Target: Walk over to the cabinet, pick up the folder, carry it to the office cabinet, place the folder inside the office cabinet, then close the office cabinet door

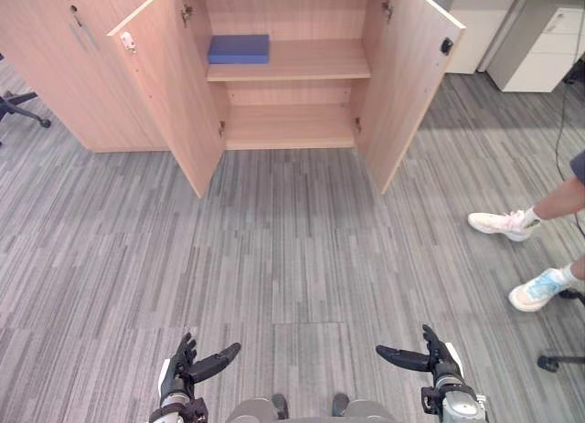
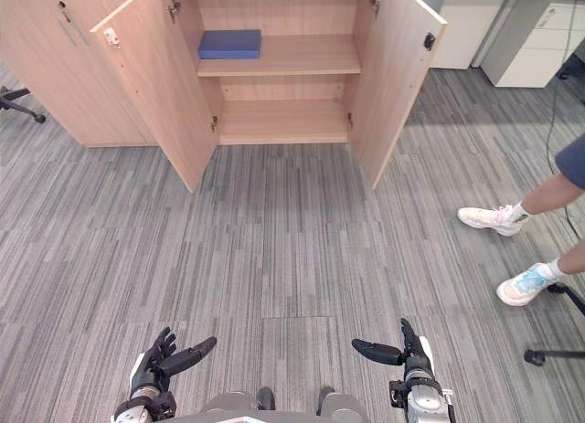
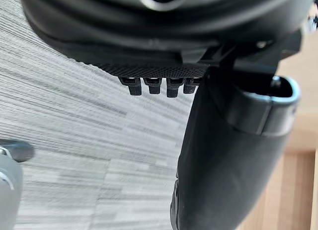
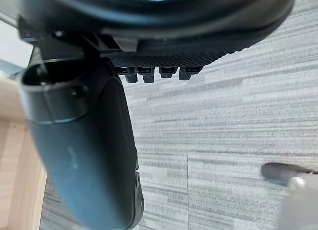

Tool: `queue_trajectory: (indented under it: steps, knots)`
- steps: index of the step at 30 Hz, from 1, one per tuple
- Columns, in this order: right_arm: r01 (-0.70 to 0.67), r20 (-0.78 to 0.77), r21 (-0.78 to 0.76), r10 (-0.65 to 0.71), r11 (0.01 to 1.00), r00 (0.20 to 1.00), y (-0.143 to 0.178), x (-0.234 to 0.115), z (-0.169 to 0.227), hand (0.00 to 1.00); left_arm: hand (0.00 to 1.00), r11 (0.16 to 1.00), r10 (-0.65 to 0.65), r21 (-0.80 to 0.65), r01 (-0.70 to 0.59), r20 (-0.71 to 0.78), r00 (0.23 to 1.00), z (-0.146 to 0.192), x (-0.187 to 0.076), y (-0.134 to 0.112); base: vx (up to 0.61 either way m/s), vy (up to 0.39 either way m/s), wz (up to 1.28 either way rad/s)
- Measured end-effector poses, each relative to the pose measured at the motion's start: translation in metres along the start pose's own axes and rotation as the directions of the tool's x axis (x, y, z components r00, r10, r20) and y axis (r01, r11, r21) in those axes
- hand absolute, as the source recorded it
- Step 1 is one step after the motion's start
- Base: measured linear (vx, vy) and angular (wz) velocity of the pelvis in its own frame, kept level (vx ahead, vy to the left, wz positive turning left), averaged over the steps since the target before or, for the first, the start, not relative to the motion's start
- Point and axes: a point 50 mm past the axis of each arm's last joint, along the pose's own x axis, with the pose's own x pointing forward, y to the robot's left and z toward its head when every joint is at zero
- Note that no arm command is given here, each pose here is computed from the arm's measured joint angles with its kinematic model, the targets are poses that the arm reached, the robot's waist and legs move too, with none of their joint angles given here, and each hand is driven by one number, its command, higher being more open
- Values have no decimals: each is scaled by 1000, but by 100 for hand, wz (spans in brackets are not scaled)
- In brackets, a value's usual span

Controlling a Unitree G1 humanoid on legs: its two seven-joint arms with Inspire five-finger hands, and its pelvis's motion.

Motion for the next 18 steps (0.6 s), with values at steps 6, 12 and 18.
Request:
queue_trajectory:
  steps: [6, 12, 18]
  knots:
    - [-24, 3, 25, 24, 999, 1000, 7, -1, 0, 100, 100, 1000, 12, 28, -13, 56, 998, 21, 11, 4, 413, -10, 52]
    - [-33, 46, 6, 33, 999, 998, 7, 2, 13, 100, 100, 1000, -20, 18, 18, 68, 997, 29, 21, -11, 625, -207, 49]
    - [-80, 109, 44, 74, 996, 991, 22, 7, 32, 100, 100, 998, -56, 4, 56, 47, 997, 22, 20, -22, 636, -235, -15]
